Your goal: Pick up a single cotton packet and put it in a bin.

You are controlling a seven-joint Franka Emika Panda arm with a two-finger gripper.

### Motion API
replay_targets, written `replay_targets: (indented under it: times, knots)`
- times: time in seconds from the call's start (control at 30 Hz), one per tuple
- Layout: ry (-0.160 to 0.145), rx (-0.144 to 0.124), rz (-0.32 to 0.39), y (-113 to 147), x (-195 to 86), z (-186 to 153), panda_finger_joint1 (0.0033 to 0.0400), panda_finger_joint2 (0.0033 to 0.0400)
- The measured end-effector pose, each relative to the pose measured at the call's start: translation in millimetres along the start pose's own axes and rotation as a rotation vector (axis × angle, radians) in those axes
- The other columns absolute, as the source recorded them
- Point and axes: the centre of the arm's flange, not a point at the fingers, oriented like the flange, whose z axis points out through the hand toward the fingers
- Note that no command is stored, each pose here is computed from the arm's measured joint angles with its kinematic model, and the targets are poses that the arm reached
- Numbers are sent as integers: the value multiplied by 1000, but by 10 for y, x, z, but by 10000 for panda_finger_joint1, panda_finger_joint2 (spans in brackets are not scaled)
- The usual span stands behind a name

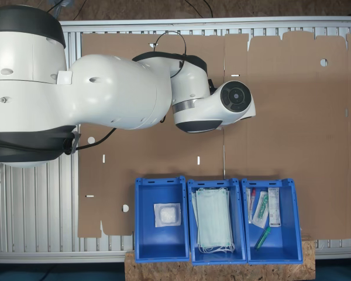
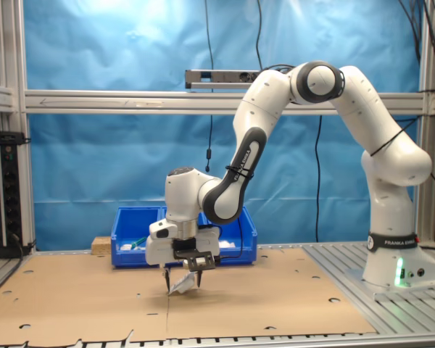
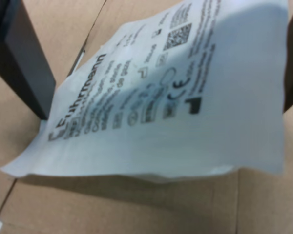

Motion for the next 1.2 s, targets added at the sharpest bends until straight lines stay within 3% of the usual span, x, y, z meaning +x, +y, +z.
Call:
replay_targets:
  times: [0.3,0.33,0.6,0.63,0.8,0.83,1.2]
  knots:
    - [0,0,0,0,0,0,400,400]
    - [0,0,0,0,0,0,301,301]
    - [0,0,0,0,0,0,301,301]
    - [0,0,0,1,1,-1,139,139]
    - [1,-2,0,8,4,-8,139,139]
    - [1,-2,0,8,5,-8,51,51]
    - [1,-2,0,8,5,-8,51,51]
